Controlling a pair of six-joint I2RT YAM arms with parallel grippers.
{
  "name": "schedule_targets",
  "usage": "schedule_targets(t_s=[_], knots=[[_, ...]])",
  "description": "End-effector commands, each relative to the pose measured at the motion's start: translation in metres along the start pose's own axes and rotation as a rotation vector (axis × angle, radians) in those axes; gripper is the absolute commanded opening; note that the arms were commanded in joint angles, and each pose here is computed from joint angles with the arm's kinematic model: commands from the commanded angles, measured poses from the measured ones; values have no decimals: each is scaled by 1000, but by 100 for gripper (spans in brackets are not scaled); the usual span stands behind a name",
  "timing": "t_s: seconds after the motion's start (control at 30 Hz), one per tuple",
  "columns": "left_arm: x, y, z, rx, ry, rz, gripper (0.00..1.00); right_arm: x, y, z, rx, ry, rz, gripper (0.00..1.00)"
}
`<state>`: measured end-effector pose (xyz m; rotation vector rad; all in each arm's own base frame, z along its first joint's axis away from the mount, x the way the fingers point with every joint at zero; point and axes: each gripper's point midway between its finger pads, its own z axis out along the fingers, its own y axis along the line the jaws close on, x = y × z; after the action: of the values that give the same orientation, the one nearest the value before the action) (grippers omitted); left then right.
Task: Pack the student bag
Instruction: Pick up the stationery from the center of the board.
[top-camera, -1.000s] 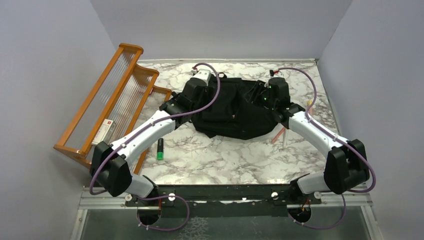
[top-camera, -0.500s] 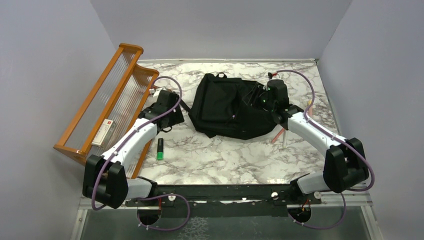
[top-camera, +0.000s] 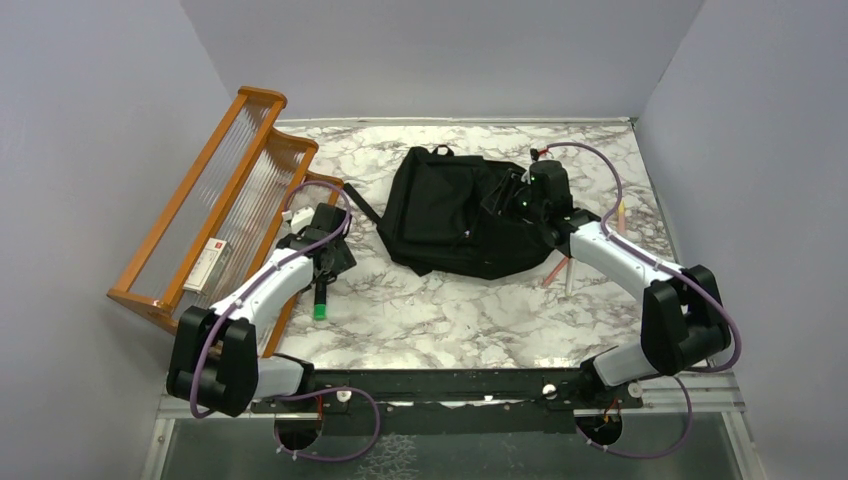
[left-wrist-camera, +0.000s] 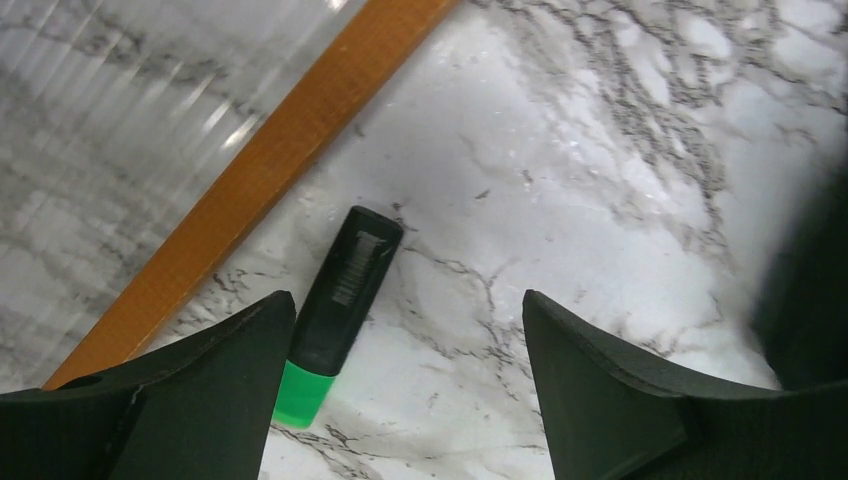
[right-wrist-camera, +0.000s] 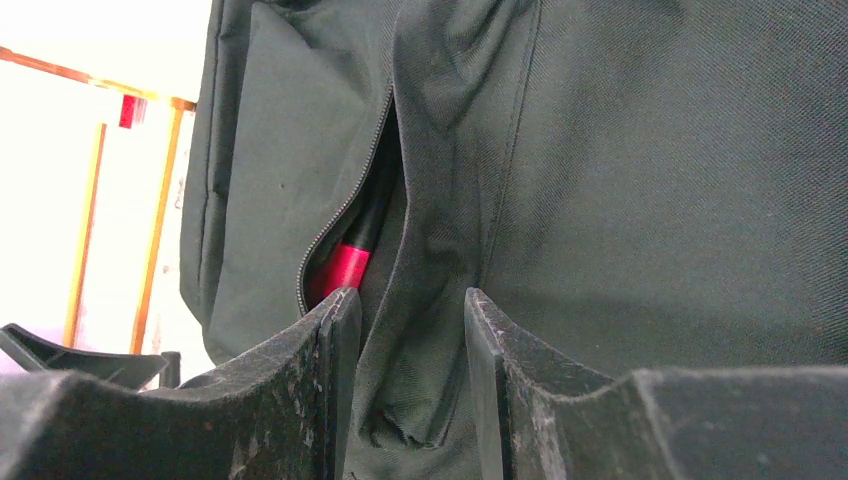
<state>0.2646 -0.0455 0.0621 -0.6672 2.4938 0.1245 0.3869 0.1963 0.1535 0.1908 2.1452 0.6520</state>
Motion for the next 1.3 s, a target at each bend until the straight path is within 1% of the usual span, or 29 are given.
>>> schedule_targets(t_s=[0.0,0.1,0.23,0.33,0.43,0.5,0.7,0.87,1.0,1.07,1.13,1.2,1.27], knots=[[4,25,6,-99,-18,-110,84,-3,12,5,-52,-7,6,48],[16,31,13,-119,16,-135,84,-3,13,6,-54,-4,5,48],[28,34,21,-122,43,-134,84,-4,13,6,-53,-6,5,48],[33,32,23,-108,64,-124,80,-4,13,6,-55,-5,6,48],[39,21,22,-53,110,-113,74,-3,13,6,-54,-1,8,48],[46,12,22,-9,145,-113,67,-2,13,7,-56,3,9,48],[56,4,28,21,197,-93,52,-1,14,8,-58,12,16,48],[44,-10,29,75,175,-58,36,-2,13,6,-53,9,15,48],[29,-27,28,135,149,-11,20,-4,14,4,-50,3,10,48],[22,-37,27,176,143,14,14,-6,14,2,-48,-2,10,48],[11,-54,21,250,124,34,11,-9,16,0,-51,-10,9,48],[-4,-73,12,335,87,53,7,-12,19,-2,-60,-17,8,48],[-26,-94,-1,424,19,77,4,-14,24,-5,-78,-18,12,48]])
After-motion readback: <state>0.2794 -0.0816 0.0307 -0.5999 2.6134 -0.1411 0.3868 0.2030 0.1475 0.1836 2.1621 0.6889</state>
